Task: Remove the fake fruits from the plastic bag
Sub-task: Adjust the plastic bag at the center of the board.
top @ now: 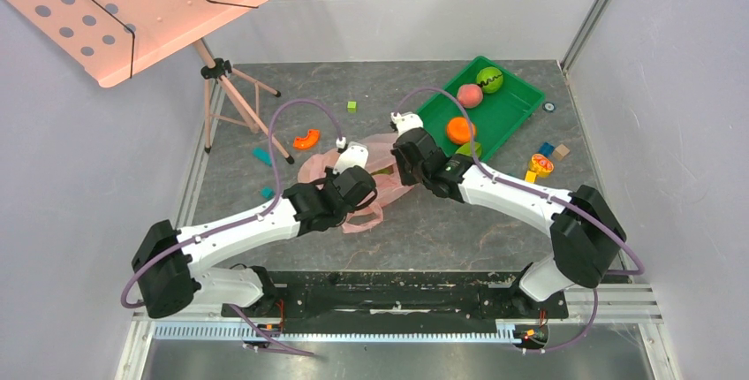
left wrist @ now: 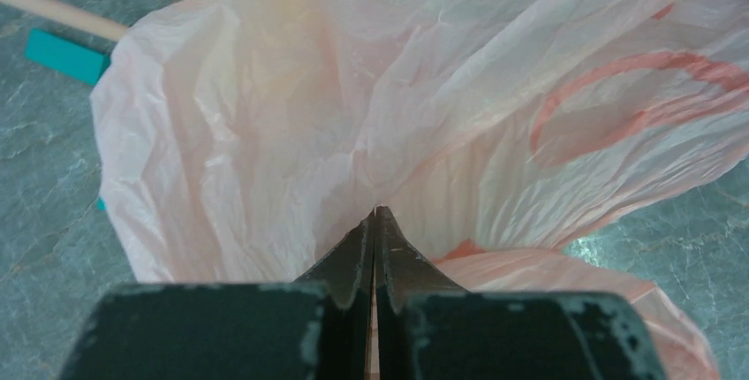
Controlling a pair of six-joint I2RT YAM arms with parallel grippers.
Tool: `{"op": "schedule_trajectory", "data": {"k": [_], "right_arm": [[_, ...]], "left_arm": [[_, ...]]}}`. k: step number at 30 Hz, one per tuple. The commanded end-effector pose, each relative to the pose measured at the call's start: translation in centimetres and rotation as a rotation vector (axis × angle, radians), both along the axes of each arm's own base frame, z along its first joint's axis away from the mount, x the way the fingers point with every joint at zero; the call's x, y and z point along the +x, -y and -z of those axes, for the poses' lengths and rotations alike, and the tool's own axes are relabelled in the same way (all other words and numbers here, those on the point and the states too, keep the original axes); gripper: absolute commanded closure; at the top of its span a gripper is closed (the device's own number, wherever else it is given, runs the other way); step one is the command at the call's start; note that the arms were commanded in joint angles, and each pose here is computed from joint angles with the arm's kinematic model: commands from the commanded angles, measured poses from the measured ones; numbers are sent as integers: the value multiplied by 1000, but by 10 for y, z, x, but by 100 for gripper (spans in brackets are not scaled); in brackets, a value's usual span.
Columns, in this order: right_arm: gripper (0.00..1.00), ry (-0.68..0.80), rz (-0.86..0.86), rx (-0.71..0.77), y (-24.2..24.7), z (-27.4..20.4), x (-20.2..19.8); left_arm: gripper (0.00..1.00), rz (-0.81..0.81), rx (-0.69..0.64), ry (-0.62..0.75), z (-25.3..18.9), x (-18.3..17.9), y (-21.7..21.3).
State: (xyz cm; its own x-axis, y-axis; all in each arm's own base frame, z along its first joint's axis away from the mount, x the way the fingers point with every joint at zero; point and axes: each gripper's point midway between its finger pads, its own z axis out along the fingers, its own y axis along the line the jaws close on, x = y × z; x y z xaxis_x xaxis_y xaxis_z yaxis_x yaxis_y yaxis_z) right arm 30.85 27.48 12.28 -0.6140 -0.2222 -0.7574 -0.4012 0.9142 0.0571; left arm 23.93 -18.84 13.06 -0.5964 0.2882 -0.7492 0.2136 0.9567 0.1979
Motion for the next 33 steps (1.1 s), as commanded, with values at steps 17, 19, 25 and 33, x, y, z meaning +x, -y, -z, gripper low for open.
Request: {"op": "schedule_trajectory", "data": {"k": [17,19,25,33], "right_arm": [[78,148,-276,290,-64,-34,-14],[78,151,-279,305,-73,-31,-13],[78,165,-217,344,-84,-15,-2],[73,227,-172,381,-95,-18,17]], "left_arm": [[98,-42,-123,147,-34,10,-7],[98,-46,-139,160,-35,13,-4],[98,-45,-225,206,-43,24,14],[98,-40,-224,196,-27,34,30]]}}
